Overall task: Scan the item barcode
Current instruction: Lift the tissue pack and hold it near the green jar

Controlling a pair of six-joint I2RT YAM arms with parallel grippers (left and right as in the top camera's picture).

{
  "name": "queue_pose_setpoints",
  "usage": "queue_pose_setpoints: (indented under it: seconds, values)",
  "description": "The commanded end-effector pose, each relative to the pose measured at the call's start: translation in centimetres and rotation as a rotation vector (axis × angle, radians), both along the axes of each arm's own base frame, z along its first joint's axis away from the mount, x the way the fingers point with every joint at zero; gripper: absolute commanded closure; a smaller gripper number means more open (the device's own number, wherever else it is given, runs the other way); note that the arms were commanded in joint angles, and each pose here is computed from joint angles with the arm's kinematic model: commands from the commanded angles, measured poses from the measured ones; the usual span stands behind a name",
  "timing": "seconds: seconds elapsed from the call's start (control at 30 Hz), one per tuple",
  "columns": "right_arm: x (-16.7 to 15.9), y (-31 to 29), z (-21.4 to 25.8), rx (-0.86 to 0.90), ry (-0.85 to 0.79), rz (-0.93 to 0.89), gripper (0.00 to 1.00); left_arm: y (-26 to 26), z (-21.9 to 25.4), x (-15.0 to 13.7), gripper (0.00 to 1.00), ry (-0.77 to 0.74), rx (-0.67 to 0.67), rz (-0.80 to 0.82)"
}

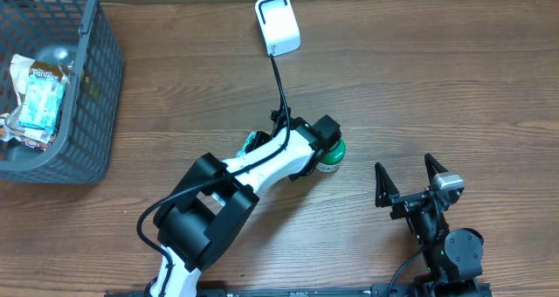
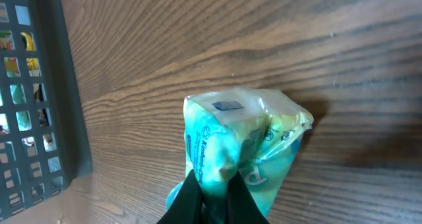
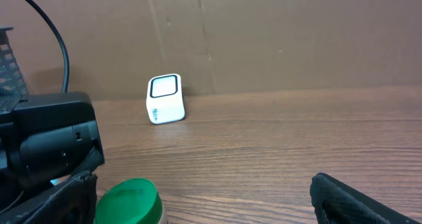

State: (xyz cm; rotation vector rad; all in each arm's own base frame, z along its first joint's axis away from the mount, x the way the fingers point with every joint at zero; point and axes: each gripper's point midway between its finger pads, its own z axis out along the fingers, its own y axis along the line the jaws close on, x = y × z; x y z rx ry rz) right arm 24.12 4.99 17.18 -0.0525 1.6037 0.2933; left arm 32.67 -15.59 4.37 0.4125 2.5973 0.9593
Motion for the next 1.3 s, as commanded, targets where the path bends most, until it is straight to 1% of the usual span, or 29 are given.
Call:
queue_pose_setpoints:
  seconds: [0.0,0.3,0.43,0.73,0.8,0.87,1.27]
  values:
    - [0.0,0.0,-0.2,-0.003,-0.004,-0.001,0.0,-0.2,1.0,-0.1,0.95,-0.042,-0.029,0.014]
    - [0.0,0.0,-0.2,-0.003,-0.004,-0.001,0.0,-0.5,0.5,-0.5,0.87,-0.014,-0.056,0.02]
    - [0.0,0.0,-0.2,-0.003,-0.004,-0.001,0.0,-0.6,0.4,-0.5,0.87,-0.013,-0.06,0.021]
    - [0.0,0.0,-0.2,-0.003,-0.004,-0.001,0.0,-1.0,-0.1,-0.9,0.82,0.02,-0.096,0.028]
    - [0.0,0.0,-0.2,-0.003,-0.004,-0.001,0.0,-1.1,-0.2,-1.0,0.78,0.025,-0.101,0.029]
    - [0.0,0.0,-0.2,-0.003,-0.004,-0.001,0.0,-1.2,-0.3,-1.1,0.76,0.031,-0.107,0.03]
    - [0.0,0.0,-0.2,-0.003,-0.004,-0.001,0.0,-2.1,0.3,-0.7,0.75,0.032,-0.144,0.032]
